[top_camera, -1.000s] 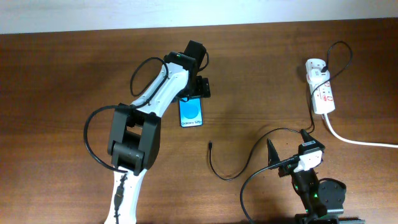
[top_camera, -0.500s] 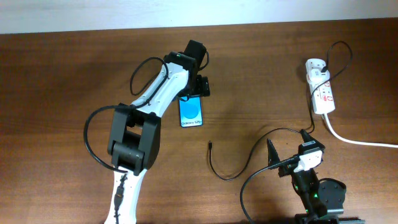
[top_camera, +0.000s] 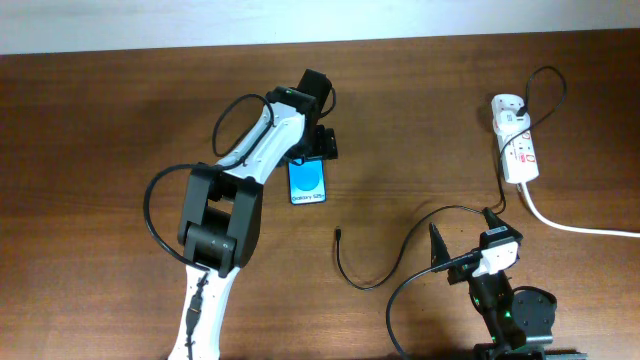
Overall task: Plug charger to phone and switch on socket
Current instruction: 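Lower the left gripper onto the phone's top edge, then close the left gripper on the phone's top end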
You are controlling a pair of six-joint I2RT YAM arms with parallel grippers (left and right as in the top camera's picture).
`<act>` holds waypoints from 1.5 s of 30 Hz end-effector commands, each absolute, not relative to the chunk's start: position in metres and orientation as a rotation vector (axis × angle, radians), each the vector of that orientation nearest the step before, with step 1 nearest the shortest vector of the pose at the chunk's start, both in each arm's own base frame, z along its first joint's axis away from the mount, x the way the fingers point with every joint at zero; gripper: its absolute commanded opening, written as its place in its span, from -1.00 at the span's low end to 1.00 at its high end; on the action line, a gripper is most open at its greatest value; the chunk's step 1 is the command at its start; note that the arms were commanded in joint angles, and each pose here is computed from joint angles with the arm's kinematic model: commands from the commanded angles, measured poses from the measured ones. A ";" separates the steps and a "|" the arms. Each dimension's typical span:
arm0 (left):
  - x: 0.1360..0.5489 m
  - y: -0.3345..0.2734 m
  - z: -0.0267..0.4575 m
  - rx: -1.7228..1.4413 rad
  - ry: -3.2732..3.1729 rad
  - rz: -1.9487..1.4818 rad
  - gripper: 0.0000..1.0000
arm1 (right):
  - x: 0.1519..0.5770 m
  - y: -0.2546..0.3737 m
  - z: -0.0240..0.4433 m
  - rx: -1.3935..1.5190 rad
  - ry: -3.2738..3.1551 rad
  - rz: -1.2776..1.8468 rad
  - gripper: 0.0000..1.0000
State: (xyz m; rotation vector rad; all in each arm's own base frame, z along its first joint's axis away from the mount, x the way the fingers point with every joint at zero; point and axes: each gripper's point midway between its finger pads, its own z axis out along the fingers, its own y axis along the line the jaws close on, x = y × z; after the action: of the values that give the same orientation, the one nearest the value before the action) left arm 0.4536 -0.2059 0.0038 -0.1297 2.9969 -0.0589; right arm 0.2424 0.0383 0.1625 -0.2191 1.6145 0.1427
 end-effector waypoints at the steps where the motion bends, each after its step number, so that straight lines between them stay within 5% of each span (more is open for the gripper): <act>1: 0.441 -0.213 -0.022 -0.132 3.079 -0.106 0.98 | 0.242 0.040 0.160 -0.217 1.621 0.154 0.97; 23: 0.432 -0.202 -0.023 -0.135 3.109 -0.014 1.00 | 0.242 0.040 0.160 -0.217 1.621 0.154 0.97; 29: 0.428 -0.200 -0.023 -0.136 3.127 -0.004 0.81 | 0.242 0.040 0.160 -0.217 1.621 0.154 0.97; 45: 0.414 -0.199 -0.023 -0.133 3.185 -0.002 0.75 | 0.242 0.040 0.160 -0.217 1.621 0.154 0.97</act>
State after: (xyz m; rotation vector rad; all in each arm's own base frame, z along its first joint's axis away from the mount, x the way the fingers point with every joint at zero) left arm 0.4272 -0.1987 0.0012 -0.1307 3.1108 -0.0169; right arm 0.2424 0.0383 0.1625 -0.2194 1.6144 0.1424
